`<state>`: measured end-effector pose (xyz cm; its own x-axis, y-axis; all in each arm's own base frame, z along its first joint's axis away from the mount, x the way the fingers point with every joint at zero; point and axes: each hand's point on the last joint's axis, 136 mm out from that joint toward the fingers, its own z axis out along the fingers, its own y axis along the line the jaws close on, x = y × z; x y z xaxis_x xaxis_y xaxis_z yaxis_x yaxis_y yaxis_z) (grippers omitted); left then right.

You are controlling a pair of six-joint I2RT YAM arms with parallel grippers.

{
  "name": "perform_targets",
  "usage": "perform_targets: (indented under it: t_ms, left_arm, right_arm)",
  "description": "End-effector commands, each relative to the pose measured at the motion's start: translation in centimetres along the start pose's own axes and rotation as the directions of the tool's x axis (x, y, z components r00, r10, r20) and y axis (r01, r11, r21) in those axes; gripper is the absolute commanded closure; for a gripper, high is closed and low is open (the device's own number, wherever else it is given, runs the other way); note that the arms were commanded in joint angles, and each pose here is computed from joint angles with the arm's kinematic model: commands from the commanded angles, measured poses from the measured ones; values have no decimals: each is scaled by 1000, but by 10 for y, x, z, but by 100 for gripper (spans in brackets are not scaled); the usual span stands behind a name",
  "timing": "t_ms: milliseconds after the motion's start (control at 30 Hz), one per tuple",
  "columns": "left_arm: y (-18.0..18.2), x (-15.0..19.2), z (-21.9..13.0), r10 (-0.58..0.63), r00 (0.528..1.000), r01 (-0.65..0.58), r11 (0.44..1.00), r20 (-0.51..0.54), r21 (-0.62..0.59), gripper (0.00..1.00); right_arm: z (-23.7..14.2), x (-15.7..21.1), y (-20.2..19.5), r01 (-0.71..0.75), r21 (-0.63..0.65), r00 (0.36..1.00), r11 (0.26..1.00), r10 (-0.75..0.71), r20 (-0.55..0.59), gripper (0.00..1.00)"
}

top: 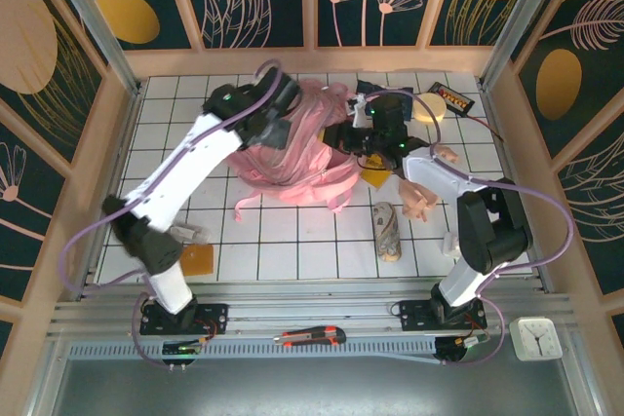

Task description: Pack the student bag

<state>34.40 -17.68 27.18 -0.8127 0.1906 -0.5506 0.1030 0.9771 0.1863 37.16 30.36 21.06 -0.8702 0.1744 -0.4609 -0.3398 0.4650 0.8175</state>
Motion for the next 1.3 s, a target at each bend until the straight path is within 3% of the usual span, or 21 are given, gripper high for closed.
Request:
perform_targets:
  t_ms: [0,33,133,233,333,600,733,900,1067,1200,1267]
  left_arm:
    - [-13,28,-1,-205,978,205,941,-29,270,7]
    - [-22,36,-6,-244,969,239,896,-34,374,2]
    - [-37,59,-10,-324,945,301,798,-48,522,2]
    - [-40,70,-18,-375,925,338,741,-60,581,8]
    - [-48,71,-27,-384,919,351,689,-92,634,22]
    - [-35,71,-19,-298,954,274,794,-46,542,24]
    - [-37,61,-21,-257,966,227,814,-19,534,30]
    - [-23,60,-11,-192,981,176,886,-6,430,38]
    - [-19,56,-10,-158,987,140,905,11,401,45]
    - [-25,47,-8,-145,989,124,901,20,416,60]
    - [-27,43,-9,-137,990,113,900,26,421,72]
  right_arm:
    - [1,-17,61,66,-104,995,992,-58,80,100]
    - [3,-18,65,61,-92,995,994,-53,84,100]
    - [7,-21,85,62,-73,994,995,-56,94,100]
    - [11,-21,100,66,-55,993,996,-61,100,100]
    - [19,-17,110,56,-21,995,998,-54,88,100]
    - [39,-17,143,135,166,983,977,-153,100,100]
    - [48,-13,157,129,133,987,983,-140,80,100]
    - [54,-8,166,119,98,989,988,-126,75,100]
    - [57,-8,172,115,78,990,990,-121,77,100]
    - [61,-6,176,109,66,991,992,-113,72,100]
    - [64,-5,177,109,67,991,992,-113,69,100]
